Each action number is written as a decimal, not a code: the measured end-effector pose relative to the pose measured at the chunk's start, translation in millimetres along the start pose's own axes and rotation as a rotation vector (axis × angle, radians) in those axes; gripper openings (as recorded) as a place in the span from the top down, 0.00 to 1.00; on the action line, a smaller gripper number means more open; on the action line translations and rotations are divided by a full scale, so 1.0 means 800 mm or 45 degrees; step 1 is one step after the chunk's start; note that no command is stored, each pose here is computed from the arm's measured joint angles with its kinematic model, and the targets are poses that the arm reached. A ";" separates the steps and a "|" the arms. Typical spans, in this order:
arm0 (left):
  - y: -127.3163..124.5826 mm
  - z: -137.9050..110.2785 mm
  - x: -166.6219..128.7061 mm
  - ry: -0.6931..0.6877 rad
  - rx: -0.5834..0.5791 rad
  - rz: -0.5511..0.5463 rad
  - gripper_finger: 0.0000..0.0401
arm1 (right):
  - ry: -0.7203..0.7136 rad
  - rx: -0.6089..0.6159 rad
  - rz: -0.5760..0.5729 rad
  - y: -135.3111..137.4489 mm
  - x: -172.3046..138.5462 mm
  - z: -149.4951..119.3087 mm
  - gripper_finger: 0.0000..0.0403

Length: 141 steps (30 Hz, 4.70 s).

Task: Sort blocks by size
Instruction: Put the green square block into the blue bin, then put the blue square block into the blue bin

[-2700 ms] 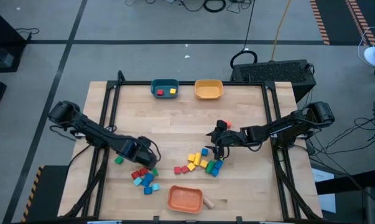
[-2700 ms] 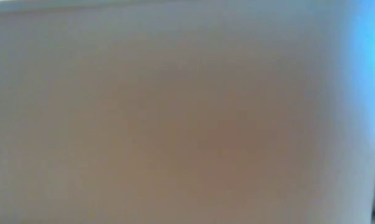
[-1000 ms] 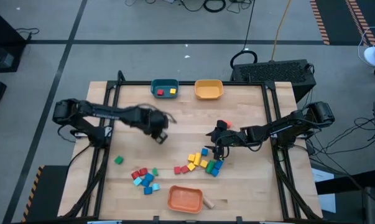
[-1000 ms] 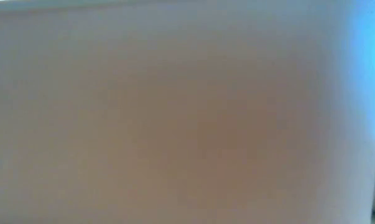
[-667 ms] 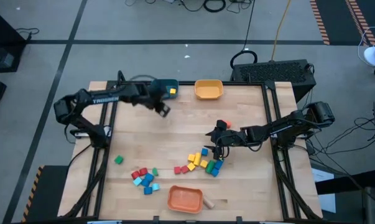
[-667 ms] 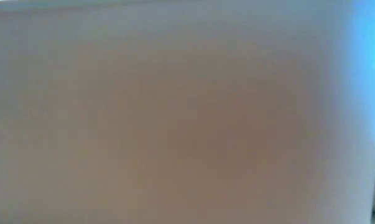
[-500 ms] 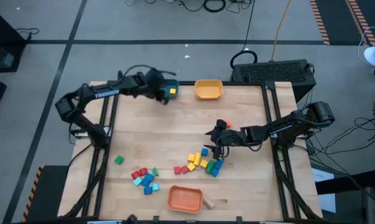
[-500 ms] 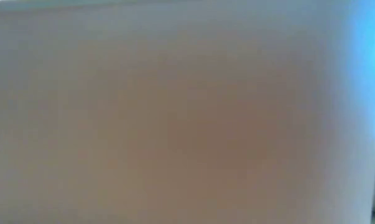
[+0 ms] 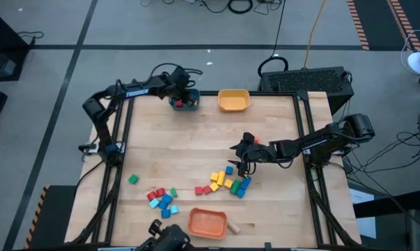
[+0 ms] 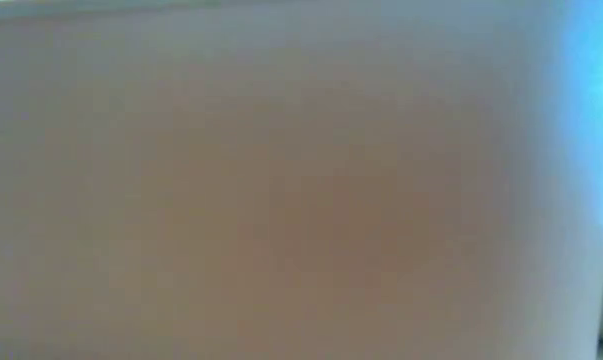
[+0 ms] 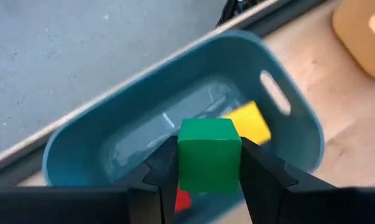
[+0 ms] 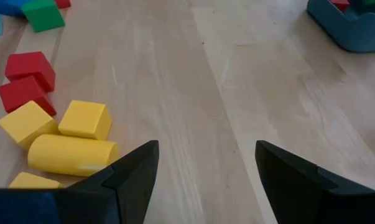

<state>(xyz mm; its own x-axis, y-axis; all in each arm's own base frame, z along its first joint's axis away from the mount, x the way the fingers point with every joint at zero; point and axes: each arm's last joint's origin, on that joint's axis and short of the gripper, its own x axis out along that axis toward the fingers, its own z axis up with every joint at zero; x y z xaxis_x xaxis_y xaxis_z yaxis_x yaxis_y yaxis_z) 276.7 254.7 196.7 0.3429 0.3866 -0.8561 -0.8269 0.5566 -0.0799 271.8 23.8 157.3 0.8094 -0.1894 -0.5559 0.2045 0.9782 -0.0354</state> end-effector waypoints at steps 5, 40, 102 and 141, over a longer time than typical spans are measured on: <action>-0.002 0.000 0.008 0.081 0.029 0.019 0.64 | 0.019 -0.005 -0.004 0.000 0.000 -0.002 0.37; -0.016 -0.004 -0.005 0.146 0.256 0.011 0.30 | 0.022 0.014 -0.004 0.000 0.000 -0.002 0.37; -0.218 -0.209 -0.074 -0.438 1.100 -0.634 0.29 | 0.221 0.148 0.059 0.041 0.019 -0.047 0.45; -0.252 -0.220 -0.057 -0.662 1.218 -0.827 0.29 | 0.072 0.038 0.022 0.046 0.010 -0.031 0.73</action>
<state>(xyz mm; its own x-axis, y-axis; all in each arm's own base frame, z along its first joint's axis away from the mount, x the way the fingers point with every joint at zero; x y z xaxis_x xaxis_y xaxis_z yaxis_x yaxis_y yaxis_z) 349.2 -4.2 161.9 0.8768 -0.0352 -0.4795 0.1358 0.9748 0.1767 272.3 60.6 130.6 0.7807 -0.1664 -0.6023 0.2077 0.9782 -0.0010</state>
